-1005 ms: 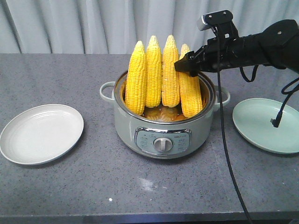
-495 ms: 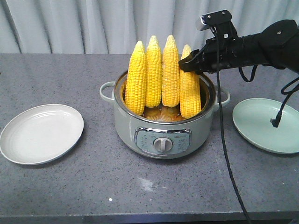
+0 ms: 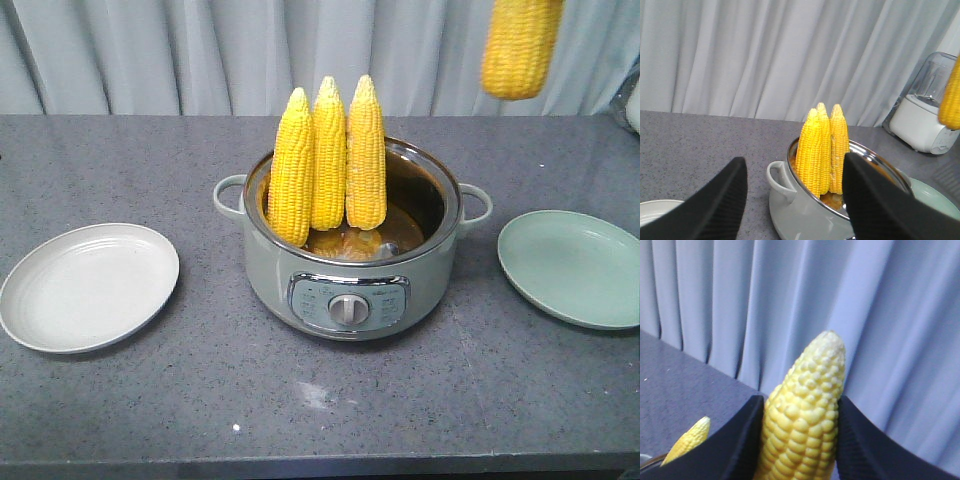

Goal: Distribute corn equally
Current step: 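Lift the corn cob and lower it onto the pale green plate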

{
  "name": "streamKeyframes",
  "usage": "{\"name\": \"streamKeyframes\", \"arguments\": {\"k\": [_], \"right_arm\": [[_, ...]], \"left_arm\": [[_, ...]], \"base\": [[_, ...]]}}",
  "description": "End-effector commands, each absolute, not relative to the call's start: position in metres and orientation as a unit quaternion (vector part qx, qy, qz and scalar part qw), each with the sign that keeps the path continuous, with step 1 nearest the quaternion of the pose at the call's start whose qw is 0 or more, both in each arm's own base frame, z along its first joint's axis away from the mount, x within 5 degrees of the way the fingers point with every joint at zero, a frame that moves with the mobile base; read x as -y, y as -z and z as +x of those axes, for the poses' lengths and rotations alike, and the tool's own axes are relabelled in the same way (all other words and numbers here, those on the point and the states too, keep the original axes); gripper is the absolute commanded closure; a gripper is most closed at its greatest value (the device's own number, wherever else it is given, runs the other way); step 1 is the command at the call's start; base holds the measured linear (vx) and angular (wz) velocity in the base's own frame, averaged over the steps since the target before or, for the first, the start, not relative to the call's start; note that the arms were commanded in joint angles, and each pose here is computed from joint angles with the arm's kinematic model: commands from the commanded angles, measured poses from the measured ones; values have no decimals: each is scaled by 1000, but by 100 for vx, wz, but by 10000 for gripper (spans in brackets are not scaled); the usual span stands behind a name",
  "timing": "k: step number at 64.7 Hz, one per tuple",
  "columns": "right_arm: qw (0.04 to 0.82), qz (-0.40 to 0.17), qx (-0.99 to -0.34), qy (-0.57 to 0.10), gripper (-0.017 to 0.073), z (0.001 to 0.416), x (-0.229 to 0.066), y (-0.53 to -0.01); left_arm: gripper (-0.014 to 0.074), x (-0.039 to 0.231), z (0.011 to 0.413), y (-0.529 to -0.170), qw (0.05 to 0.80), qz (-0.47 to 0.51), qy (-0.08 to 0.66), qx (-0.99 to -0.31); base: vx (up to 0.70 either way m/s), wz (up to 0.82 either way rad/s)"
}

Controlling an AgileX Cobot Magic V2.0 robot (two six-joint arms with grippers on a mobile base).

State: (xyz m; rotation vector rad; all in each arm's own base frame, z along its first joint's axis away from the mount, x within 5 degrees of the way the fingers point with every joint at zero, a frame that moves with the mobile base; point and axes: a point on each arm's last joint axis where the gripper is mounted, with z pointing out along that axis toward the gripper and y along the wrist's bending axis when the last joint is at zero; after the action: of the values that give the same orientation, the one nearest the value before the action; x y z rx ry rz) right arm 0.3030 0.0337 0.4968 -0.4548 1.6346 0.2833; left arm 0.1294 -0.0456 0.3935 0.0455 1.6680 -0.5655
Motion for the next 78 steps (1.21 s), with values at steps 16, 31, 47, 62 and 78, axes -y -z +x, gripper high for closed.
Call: {"name": "streamKeyframes", "arguments": {"k": [16, 31, 47, 62, 78], "right_arm": [[591, -114, -794, -83, 564, 283, 49, -492], [468, -110, -865, -141, 561, 342, 74, -417], [380, -85, -904, -178, 550, 390, 93, -339], [349, -85, -917, -175, 505, 407, 101, -303], [313, -77, -932, -164, 315, 409, 107, -286]], "left_arm": [[179, 43, 129, -409, 665, 7, 253, -703], [179, 43, 129, -409, 665, 7, 253, -703], [179, 43, 129, -409, 665, 7, 253, -703], [179, 44, 129, -409, 664, 7, 253, -704], [179, 47, 135, -402, 641, 13, 256, -724]], "base": [[0, 0], [0, 0], [0, 0], [0, 0], [0, 0]]}}
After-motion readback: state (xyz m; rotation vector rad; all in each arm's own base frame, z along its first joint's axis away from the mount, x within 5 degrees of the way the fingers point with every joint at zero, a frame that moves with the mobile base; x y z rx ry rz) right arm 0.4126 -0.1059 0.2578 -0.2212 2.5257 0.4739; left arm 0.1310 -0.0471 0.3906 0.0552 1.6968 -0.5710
